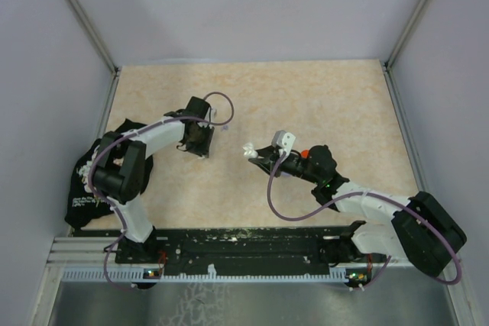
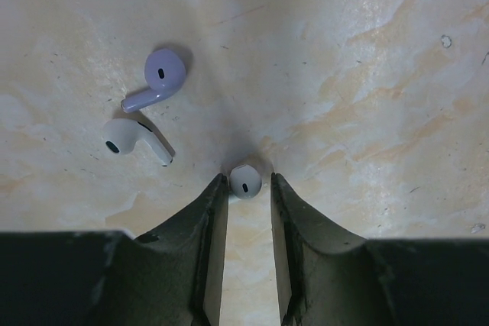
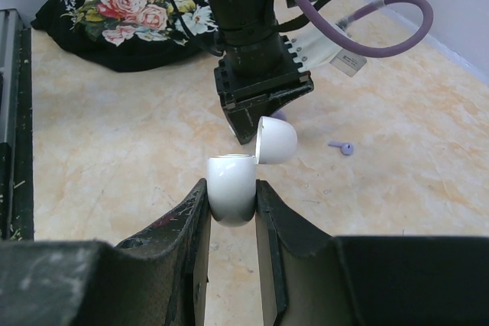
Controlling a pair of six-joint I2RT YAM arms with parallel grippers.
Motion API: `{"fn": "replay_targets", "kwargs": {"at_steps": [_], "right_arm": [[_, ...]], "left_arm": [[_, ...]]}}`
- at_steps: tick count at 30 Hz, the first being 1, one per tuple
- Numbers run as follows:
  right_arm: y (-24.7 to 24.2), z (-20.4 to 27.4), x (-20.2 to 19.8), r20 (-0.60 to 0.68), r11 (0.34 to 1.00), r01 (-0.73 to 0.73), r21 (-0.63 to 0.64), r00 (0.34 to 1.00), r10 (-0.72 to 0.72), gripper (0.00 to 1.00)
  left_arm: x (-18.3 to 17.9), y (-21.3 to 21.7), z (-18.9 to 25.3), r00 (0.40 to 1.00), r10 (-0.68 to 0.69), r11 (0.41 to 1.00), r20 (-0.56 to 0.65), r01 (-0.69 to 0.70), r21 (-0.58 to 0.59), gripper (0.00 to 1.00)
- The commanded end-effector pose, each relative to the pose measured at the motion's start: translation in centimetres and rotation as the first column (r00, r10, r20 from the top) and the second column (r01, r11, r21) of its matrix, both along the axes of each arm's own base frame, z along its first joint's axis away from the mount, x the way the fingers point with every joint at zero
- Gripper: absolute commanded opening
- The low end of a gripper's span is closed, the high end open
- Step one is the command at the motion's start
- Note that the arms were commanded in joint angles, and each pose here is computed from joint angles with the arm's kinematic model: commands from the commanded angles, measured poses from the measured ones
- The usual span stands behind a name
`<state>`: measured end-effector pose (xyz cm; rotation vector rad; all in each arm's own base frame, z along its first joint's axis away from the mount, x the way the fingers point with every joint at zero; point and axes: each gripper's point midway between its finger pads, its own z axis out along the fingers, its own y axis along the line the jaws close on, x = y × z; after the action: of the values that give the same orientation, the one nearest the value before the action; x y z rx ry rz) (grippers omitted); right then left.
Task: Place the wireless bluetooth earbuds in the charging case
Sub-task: Pick up the earbud from the center of the board.
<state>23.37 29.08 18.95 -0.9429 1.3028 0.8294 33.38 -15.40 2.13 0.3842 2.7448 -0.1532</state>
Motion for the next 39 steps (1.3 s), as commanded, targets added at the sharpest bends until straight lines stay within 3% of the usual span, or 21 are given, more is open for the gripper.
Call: {"fn": "replay_targets", "kwargs": {"at_steps": [1, 18, 23, 30, 39], "right_arm": [[-0.2, 2.3, 0.1, 0.068, 0.999, 0.000, 0.042, 0.998, -0.003, 0.00], [-0.7, 2.2, -0.2, 0.065, 0.999, 0.010, 0.035, 0.998, -0.012, 0.00], [-0.7, 2.6, -0.3, 0.065, 0.999, 0.008, 0.048, 0.998, -0.011, 0.00], [-0.7, 3.6, -0.4, 0.085, 0.998, 0.005, 0.061, 0.996, -0.010, 0.00], [-0.6, 5.5, -0.5, 0.106, 0.992, -0.001, 0.128, 0.994, -0.013, 0.00]], "left_arm": [[-1.2, 1.0, -1.5, 0.998, -0.011, 0.997, -0.069, 0.016, 0.073, 0.34], [-2.4, 1.3, -3.1, 0.993, -0.045, 0.974, -0.107, 0.067, 0.216, 0.28], [-2.6, 1.3, -3.1, 0.993, -0.047, 0.974, -0.107, 0.069, 0.216, 0.19], [-1.3, -0.6, 0.9, 0.998, -0.054, 0.994, 0.008, 0.053, 0.095, 0.16], [0.2, -4.2, 9.9, 0.974, -0.052, 0.980, 0.221, 0.092, -0.178, 0.14]]}}
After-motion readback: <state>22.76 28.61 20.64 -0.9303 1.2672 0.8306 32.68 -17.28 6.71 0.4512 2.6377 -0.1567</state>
